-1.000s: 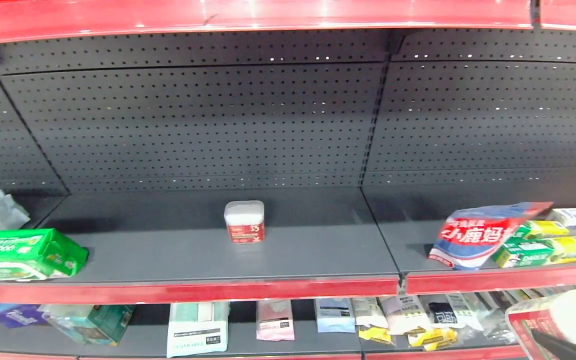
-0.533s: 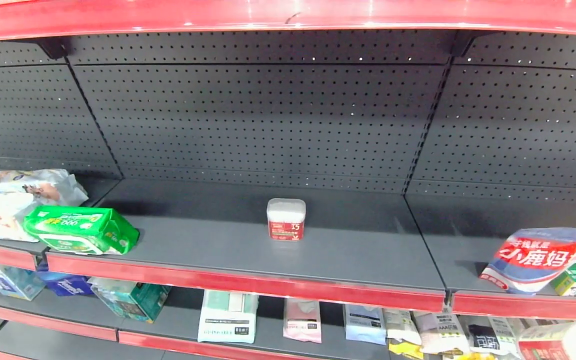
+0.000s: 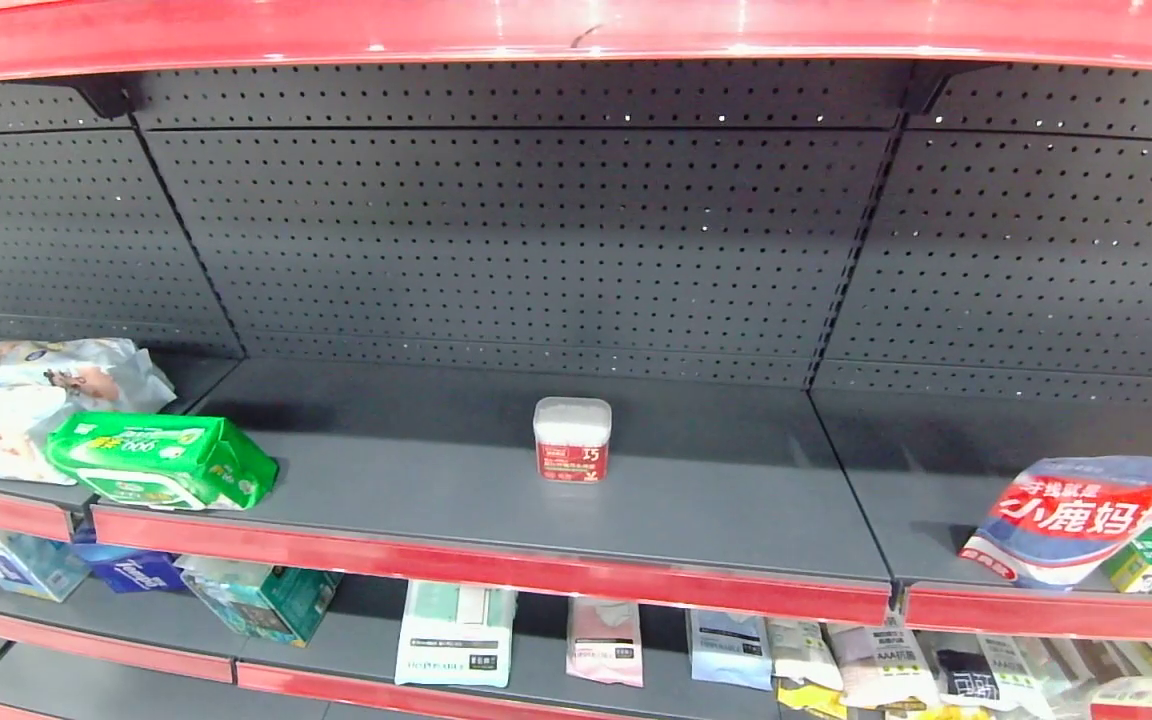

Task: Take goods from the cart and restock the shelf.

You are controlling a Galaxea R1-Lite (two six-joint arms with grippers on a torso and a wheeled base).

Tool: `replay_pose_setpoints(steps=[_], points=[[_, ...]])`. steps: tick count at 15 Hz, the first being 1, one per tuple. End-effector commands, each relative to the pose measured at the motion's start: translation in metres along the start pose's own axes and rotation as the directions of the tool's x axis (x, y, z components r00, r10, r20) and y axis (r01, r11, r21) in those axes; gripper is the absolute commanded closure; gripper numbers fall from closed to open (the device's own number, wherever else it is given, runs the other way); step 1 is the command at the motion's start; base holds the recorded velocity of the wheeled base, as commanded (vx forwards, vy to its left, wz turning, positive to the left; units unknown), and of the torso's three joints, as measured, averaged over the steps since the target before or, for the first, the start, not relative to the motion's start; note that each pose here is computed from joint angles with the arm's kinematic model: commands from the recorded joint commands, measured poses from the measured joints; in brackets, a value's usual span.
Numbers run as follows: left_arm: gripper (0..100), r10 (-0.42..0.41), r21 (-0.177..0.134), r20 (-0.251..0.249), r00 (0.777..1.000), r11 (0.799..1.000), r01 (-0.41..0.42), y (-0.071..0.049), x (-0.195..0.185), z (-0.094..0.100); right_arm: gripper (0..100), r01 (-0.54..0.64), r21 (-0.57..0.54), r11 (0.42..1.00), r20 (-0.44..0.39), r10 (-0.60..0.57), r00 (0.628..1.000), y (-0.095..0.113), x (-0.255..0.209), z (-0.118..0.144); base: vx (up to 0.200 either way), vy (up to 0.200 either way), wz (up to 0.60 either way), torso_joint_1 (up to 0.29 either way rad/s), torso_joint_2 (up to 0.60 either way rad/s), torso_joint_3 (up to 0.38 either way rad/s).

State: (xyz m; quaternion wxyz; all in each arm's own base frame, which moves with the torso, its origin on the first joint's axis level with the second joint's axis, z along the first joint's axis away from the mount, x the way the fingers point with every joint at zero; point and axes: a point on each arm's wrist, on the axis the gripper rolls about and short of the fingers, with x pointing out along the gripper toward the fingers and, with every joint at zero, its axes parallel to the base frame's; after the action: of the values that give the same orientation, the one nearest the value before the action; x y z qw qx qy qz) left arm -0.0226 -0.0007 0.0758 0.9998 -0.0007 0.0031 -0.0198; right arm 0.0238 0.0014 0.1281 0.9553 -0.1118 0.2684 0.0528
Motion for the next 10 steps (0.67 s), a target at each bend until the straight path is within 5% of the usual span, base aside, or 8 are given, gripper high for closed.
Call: replay_pose_setpoints(steps=[1,2,4,5,6,7,8,10], points=[[0,-0.003,0.001,-0.021,1.000,1.000,0.003,0.000,0.002,0.000,100,0.014,0.006,1.000,0.016,-0.014,1.000,0.000,-0.002,-0.002,0.000,0.000,0.00,0.000,0.00,0.000],[0,-0.003,0.001,-0.021,1.000,1.000,0.003,0.000,0.002,0.000,100,0.014,0.006,1.000,0.016,-0.014,1.000,0.000,-0.002,-0.002,0.000,0.000,0.00,0.000,0.00,0.000],[0,-0.055,0.061,-0.054,0.997,0.996,0.059,0.000,0.004,0.006,100,0.049,0.039,0.998,0.108,-0.053,0.993,0.001,-0.014,-0.008,0.000,0.000,0.00,0.000,0.00,0.000],[0,-0.054,0.059,-0.044,0.998,0.997,0.056,0.000,0.005,0.031,100,0.051,0.048,0.998,0.127,-0.057,0.990,0.001,-0.016,-0.012,0.000,0.000,0.00,0.000,0.00,0.000],[0,-0.054,0.003,-0.095,0.994,0.999,0.054,0.000,0.018,0.070,100,0.052,0.048,0.997,0.150,-0.059,0.987,0.003,-0.017,-0.017,0.000,0.000,0.00,0.000,0.00,0.000],[0,-0.057,-0.136,-0.130,0.990,0.990,0.039,0.000,0.050,0.124,100,0.061,0.051,0.997,0.172,-0.069,0.983,0.005,-0.018,-0.027,0.000,0.000,0.00,0.000,0.00,0.000],[0,-0.051,-0.117,-0.183,0.982,0.993,0.029,0.000,0.072,0.136,100,0.067,0.052,0.996,0.191,-0.076,0.979,0.006,-0.018,-0.033,0.000,0.000,0.00,0.000,0.00,0.000],[0,-0.053,-0.017,-0.269,0.962,0.999,0.051,0.000,0.104,0.138,100,0.071,0.051,0.996,0.213,-0.080,0.974,0.007,-0.019,-0.037,0.000,0.000,0.00,0.000,0.00,0.000]])
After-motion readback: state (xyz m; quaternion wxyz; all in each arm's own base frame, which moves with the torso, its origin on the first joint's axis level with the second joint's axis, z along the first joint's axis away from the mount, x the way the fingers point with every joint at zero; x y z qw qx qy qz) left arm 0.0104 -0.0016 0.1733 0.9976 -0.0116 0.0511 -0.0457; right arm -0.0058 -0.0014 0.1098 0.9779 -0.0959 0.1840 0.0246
